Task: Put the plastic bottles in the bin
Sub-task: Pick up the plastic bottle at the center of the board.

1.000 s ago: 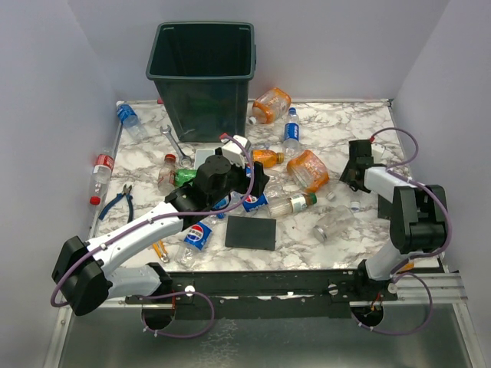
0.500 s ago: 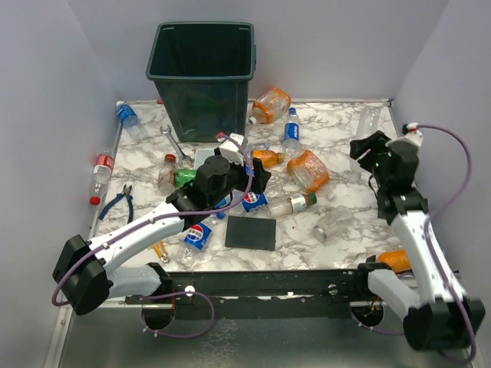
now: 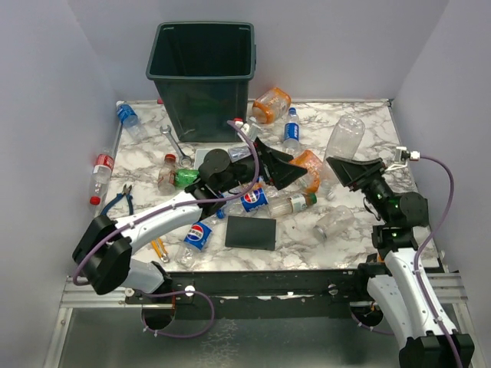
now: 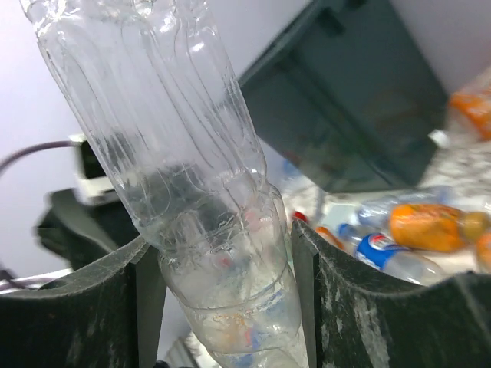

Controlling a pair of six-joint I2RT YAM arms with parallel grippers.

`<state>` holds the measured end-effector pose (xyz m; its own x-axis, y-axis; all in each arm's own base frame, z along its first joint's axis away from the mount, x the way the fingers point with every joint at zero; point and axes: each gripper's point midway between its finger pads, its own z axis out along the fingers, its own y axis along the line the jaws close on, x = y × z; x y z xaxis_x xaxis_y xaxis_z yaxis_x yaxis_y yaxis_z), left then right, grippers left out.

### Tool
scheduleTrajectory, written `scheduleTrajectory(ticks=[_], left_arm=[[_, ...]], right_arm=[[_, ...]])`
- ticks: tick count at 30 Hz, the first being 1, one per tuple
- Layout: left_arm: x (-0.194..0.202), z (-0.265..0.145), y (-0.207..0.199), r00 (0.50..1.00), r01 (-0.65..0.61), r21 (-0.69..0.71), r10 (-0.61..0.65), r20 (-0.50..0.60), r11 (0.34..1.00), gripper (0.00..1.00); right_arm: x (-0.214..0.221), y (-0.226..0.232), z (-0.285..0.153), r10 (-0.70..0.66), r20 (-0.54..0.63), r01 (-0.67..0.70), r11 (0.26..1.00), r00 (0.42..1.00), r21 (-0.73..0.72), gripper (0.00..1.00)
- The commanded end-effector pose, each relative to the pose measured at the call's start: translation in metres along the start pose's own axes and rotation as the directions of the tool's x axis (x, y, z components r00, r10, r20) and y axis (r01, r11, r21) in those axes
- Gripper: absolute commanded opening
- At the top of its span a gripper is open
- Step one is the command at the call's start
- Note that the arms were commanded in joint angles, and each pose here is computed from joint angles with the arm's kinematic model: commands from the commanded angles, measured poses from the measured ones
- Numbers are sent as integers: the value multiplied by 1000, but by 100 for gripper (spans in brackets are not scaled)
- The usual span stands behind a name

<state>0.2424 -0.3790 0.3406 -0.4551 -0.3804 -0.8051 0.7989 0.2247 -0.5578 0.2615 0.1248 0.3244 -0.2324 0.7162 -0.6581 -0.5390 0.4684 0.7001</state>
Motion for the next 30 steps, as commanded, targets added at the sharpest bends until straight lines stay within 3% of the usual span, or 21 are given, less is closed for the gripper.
scheduleTrajectory(ticks=[1,9,16,23,26,30], left_arm=[[17,7,-30,994,72,181,-55,-99,981,99],[25,6,-45,996,37,272,-14,-87,962,99],[44,11,-61,993,-23,334,60,-101,942,99],[53,16,-56,992,-13,320,52,-114,947,99],[54,20,-59,992,-5,327,46,-120,945,93],[61,24,-59,990,9,328,38,-136,945,78]], right_arm=[[-15,63,-11,68,33,-56,962,997,-267,43],[-17,72,-20,240,38,-209,903,970,-375,43],[-19,79,-20,267,16,-238,884,964,-401,43],[-18,85,-18,275,-4,-252,874,961,-415,42],[-14,84,-17,281,-13,-262,872,959,-413,42],[-10,86,-16,285,-29,-271,868,958,-416,42]])
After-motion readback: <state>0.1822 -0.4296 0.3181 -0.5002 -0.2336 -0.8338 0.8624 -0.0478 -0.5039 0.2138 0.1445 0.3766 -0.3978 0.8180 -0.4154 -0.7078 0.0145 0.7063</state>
